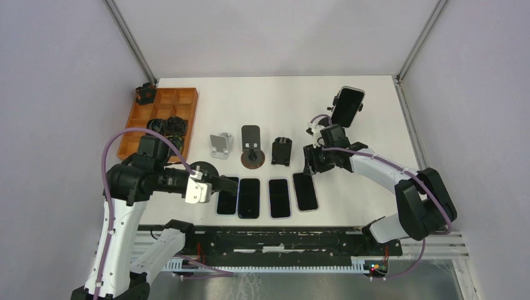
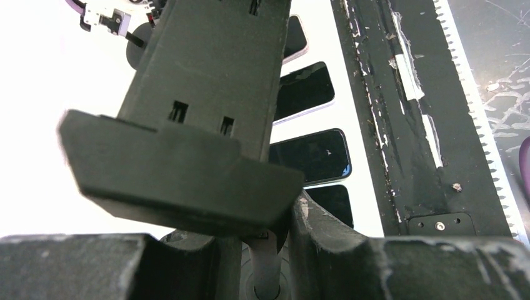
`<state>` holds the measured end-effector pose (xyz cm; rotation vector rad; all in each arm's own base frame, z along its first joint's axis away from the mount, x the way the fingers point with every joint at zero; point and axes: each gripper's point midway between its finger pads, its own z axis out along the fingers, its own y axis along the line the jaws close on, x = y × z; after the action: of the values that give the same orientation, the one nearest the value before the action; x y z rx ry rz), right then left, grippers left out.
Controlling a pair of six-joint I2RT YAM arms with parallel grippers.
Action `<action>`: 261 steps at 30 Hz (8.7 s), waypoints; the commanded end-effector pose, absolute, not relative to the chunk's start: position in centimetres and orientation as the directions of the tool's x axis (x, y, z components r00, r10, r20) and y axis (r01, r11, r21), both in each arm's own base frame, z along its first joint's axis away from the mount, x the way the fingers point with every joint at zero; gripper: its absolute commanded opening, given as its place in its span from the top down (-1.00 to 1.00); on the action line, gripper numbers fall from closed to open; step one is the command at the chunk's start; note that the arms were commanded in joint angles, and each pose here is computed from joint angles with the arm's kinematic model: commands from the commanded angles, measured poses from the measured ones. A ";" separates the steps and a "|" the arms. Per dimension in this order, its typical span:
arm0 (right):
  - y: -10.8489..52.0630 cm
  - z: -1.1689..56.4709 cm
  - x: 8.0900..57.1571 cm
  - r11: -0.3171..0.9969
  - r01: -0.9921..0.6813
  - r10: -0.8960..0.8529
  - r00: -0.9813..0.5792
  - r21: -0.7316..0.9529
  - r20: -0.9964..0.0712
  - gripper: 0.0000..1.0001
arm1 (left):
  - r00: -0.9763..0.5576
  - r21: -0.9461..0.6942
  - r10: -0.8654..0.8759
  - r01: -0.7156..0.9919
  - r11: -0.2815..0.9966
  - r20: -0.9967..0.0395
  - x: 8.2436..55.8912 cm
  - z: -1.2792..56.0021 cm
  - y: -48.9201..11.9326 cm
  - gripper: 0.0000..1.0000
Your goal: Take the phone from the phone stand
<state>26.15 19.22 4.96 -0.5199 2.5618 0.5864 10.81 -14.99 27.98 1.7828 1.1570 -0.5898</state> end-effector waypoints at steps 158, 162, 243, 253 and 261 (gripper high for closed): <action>38.0 42.4 38.6 0.231 -0.917 0.096 -0.311 0.325 -0.946 1.00 | 0.244 0.332 0.290 0.892 0.308 -0.925 16.3 38.9 -16.4 -1.00; 37.0 41.1 42.7 0.266 -0.880 0.162 -0.361 0.393 -0.919 1.00 | 0.227 0.324 0.305 0.890 0.320 -0.925 16.1 38.4 -16.2 -1.00; 7.9 32.0 41.2 0.828 -0.435 0.302 -0.186 0.354 -0.935 -0.83 | 0.163 0.314 0.423 0.894 0.318 -0.891 17.9 34.8 -15.1 -1.00; 7.7 30.9 42.3 0.827 -0.415 0.315 -0.216 0.379 -0.924 0.28 | 0.168 0.292 0.412 0.921 0.259 -0.896 17.2 34.0 -15.7 -1.00; 10.4 31.0 39.8 0.768 -0.470 0.360 -0.244 0.435 -0.900 0.93 | 0.061 0.178 0.361 0.937 0.300 -0.931 18.1 34.2 -16.4 -1.00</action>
<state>41.41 8.57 28.25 -0.0549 1.7208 0.7247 17.94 -15.58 33.74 1.2976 1.4866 -0.5899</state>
